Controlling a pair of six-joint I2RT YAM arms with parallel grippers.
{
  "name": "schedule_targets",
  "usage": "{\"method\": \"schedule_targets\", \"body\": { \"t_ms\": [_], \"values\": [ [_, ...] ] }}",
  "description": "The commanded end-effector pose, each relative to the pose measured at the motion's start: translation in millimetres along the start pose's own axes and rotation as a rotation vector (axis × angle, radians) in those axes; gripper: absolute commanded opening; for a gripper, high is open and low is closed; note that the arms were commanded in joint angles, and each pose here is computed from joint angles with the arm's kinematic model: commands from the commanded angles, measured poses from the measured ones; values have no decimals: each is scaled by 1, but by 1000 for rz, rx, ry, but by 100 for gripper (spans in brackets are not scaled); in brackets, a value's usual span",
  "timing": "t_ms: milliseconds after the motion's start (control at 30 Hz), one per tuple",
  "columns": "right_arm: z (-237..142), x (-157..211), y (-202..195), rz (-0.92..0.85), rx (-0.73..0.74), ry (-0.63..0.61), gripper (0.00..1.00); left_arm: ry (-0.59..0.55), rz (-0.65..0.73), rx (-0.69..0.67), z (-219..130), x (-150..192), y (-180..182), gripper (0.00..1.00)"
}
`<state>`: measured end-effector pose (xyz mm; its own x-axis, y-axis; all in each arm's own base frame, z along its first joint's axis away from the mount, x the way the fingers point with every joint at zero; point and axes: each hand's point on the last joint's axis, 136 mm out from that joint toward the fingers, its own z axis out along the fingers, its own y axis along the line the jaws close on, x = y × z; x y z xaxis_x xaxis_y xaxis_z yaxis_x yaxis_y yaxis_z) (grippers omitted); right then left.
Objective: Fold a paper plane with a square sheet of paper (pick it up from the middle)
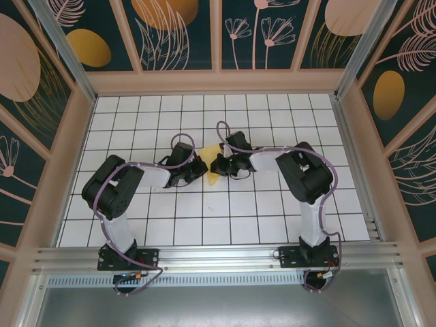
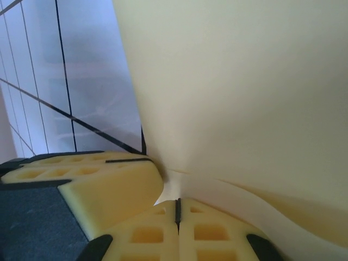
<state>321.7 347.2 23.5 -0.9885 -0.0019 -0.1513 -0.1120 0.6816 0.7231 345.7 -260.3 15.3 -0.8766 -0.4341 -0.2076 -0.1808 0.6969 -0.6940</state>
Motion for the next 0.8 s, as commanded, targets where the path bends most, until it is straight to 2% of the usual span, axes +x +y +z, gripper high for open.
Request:
{"method": "schedule_targets", "body": {
  "t_ms": [0, 367, 600, 767],
  "values": [
    [-20, 2, 29, -92, -88, -2, 3, 19, 2, -64, 7, 7, 18, 1],
    [-29, 37, 24, -101, -100, 65, 4, 17, 0, -57, 6, 7, 17, 1],
    [-22, 40, 33, -119, -130, 90, 4, 23, -4, -46, 7, 8, 15, 1],
    [-13, 43, 25, -101, -109, 114, 4, 21, -6, -47, 7, 8, 16, 1]
  ]
}}
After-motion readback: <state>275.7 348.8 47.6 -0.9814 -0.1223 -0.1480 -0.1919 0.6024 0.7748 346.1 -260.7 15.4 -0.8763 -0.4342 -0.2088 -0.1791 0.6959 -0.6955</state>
